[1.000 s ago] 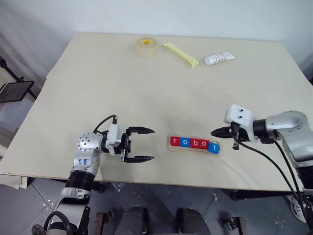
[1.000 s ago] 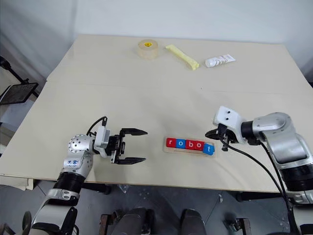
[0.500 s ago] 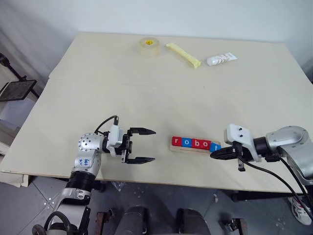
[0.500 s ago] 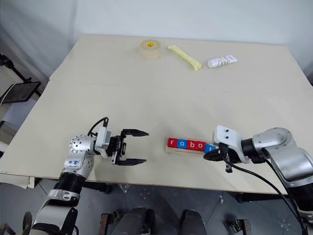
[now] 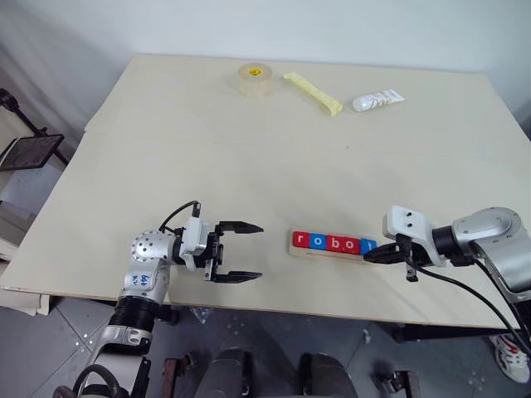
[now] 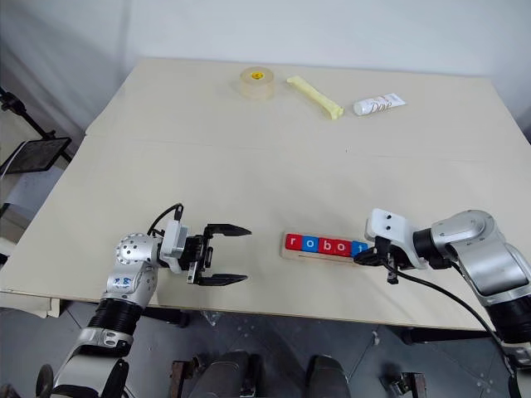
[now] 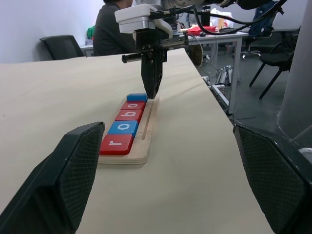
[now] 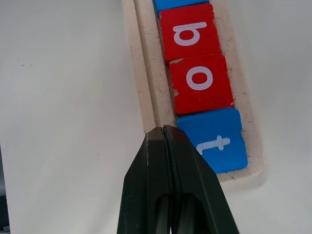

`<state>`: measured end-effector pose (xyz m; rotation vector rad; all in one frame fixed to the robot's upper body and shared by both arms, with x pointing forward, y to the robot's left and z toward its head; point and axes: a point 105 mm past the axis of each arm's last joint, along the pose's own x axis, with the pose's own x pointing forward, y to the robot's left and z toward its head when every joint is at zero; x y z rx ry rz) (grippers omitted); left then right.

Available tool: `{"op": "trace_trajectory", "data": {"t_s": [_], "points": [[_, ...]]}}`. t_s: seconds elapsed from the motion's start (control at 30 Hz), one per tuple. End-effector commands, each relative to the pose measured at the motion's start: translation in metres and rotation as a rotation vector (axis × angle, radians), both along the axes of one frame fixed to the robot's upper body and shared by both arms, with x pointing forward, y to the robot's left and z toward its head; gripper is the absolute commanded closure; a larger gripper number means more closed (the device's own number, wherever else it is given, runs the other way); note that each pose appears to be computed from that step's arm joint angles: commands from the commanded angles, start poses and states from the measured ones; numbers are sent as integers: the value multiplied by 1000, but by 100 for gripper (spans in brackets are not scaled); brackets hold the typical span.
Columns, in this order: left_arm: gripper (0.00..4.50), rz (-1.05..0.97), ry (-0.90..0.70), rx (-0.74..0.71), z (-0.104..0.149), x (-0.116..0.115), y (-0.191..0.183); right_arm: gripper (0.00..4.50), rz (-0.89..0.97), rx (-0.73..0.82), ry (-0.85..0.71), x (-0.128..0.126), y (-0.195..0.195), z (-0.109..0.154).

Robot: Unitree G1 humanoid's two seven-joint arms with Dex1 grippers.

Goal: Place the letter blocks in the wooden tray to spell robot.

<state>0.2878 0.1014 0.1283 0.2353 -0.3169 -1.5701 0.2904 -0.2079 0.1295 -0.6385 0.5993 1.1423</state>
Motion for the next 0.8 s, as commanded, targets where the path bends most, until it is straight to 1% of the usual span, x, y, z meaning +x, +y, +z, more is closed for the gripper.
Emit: {"op": "trace_trajectory", "data": {"t_s": [0.03, 0.1, 0.17, 0.27, 0.37, 0.43, 0.5, 0.6, 0.73, 0.8], "points": [[0, -10, -26, -8, 5, -1, -3, 448, 29, -8, -24, -4, 1, 11], [0, -10, -25, -10, 5, 0, -4, 448, 47, 24, -24, -10, 7, 19], [0, -9, -25, -13, 5, 0, -5, 448, 39, 56, -50, -9, 10, 30], [0, -8, -24, -14, 5, 1, -6, 448, 8, 82, -75, -7, 9, 39], [0, -3, -28, -16, 5, 1, -7, 448, -80, 117, -133, 2, -2, 48], [0, 15, -33, -13, 5, 4, -8, 448, -133, 139, -149, 4, -11, 49], [0, 40, -31, -11, 4, 7, -7, 448, -143, 194, -165, -3, -20, 49], [0, 98, -39, -19, 7, 13, -6, 392, -177, 269, -206, -15, -41, 46], [0, 167, -72, -64, 19, 22, -2, 253, -153, 338, -231, -35, -61, 43], [0, 155, -66, -89, 26, 21, 1, 189, -151, 362, -257, -38, -68, 45]]}}
